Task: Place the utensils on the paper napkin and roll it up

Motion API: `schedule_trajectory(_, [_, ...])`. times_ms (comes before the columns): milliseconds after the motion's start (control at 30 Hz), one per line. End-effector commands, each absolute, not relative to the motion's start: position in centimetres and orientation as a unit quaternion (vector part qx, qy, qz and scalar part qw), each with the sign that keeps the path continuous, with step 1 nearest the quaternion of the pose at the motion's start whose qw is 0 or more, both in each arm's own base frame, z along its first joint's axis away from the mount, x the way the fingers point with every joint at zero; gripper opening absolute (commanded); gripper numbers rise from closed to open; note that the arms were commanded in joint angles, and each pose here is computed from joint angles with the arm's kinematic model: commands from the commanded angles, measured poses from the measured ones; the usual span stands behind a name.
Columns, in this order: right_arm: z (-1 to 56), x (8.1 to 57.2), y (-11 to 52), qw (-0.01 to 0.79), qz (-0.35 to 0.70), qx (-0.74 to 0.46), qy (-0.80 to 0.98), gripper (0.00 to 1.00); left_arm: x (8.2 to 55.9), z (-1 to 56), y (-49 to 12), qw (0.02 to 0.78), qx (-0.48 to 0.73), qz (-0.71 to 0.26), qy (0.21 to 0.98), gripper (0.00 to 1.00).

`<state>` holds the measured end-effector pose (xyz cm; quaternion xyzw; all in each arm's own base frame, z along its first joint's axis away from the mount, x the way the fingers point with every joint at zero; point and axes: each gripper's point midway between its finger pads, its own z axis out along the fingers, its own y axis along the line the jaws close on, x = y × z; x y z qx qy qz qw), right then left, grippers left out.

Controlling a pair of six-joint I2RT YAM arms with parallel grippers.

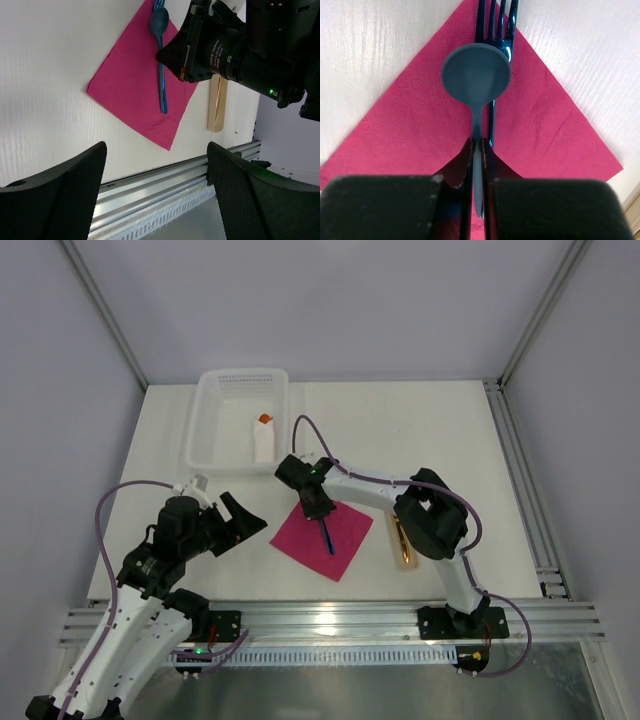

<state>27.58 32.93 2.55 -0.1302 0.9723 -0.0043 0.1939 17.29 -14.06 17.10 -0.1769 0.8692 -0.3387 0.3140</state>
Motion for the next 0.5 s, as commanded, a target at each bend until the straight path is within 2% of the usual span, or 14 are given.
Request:
schedule_trajectory(0, [2.5, 28.3, 32.7, 0.207, -0.011, -0.127, 0.97, 0.04, 17.3, 17.6, -14.1, 0.319, -0.164, -0.343, 0.868, 0.83])
schedule_trajectory(100, [2.5, 28.3, 32.8, 0.207, -0.01, -0.127, 0.97, 0.07, 17.3, 17.7, -14.1, 0.321, -0.164, -0.343, 0.867, 0.83])
schedule_trajectory(233, [2.9, 28.4, 32.8, 0.211, -0.007, -0.125, 0.969, 0.16, 17.3, 17.6, -14.1, 0.321, -0.164, -0.343, 0.867, 0.83])
schedule_trajectory(467, [3.9, 28.7, 32.8, 0.222, -0.005, -0.12, 0.968, 0.2, 17.2, 17.5, -14.1, 0.319, -0.165, -0.343, 0.868, 0.83])
